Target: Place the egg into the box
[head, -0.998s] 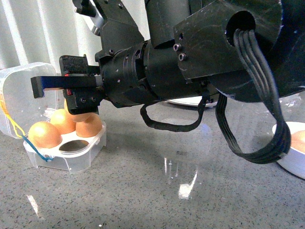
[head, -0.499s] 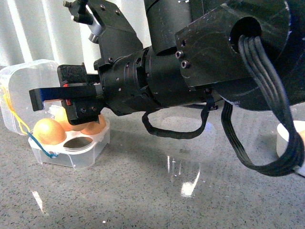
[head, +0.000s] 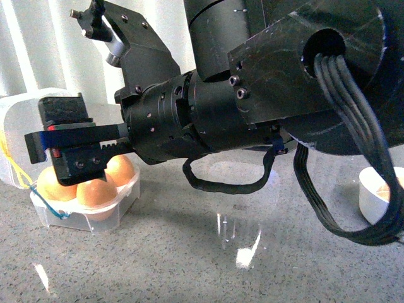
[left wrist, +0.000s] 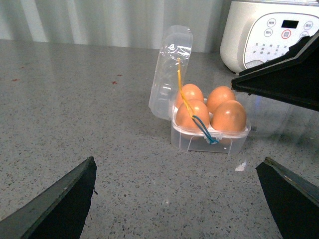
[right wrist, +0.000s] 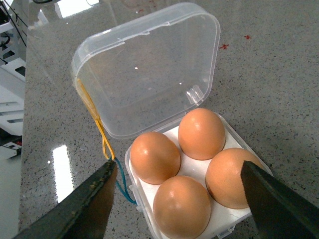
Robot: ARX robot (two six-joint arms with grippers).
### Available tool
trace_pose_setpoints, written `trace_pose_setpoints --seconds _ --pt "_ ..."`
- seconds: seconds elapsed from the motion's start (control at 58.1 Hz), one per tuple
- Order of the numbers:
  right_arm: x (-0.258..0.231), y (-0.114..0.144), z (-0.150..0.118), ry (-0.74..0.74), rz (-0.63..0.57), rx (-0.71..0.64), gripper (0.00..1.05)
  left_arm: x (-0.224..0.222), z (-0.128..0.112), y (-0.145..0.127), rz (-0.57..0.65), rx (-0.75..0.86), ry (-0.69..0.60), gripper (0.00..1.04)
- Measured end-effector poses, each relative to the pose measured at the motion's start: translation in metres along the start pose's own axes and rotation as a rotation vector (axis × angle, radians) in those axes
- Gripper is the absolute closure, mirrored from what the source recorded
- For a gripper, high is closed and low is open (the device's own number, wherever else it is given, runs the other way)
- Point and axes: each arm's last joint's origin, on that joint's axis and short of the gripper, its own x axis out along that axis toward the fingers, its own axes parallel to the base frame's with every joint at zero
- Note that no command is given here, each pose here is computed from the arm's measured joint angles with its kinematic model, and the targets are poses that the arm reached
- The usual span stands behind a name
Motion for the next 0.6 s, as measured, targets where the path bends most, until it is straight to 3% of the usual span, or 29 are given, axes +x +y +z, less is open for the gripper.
trace_pose_setpoints --seconds 0.172,0.379,0.602 --pt "-0.004 0.001 0.005 -0.017 -0.001 -0.003 0.05 0.0 0.0 0.0 0.0 0.0 0.0 0.07" --pt "-0.014 -0.007 0.015 -0.068 -0.043 -0.001 0.07 0.0 0.0 0.0 0.0 0.0 0.0 0.07" --pt "-0.048 -0.033 0.02 -0.138 -0.186 0.041 0.07 0.0 0.0 0.0 0.0 0.0 0.0 0.07"
